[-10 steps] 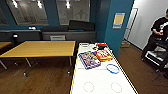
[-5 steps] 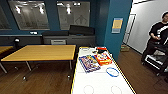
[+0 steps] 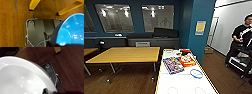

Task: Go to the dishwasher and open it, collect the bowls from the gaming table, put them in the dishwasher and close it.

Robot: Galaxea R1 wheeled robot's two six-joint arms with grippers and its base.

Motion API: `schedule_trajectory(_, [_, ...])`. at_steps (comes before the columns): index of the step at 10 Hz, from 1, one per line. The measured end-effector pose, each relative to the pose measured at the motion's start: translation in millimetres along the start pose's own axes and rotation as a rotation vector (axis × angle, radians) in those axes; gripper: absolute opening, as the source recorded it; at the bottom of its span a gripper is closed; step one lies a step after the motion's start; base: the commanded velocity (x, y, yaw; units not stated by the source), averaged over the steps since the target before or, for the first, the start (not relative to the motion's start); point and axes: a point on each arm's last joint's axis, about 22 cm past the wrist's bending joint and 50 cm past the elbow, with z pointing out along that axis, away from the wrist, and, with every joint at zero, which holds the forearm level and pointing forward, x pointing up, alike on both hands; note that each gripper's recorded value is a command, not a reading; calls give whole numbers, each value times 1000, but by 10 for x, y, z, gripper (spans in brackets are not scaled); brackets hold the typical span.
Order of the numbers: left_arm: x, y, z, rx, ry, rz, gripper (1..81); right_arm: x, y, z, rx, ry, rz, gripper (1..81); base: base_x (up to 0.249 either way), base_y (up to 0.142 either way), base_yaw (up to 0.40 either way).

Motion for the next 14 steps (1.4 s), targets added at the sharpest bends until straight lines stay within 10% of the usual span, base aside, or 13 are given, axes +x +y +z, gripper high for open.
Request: schedule_trajectory(14, [-688, -160, 585, 91, -29, -14, 10, -836, 49, 733, -46, -66, -40, 10, -78, 0, 0])
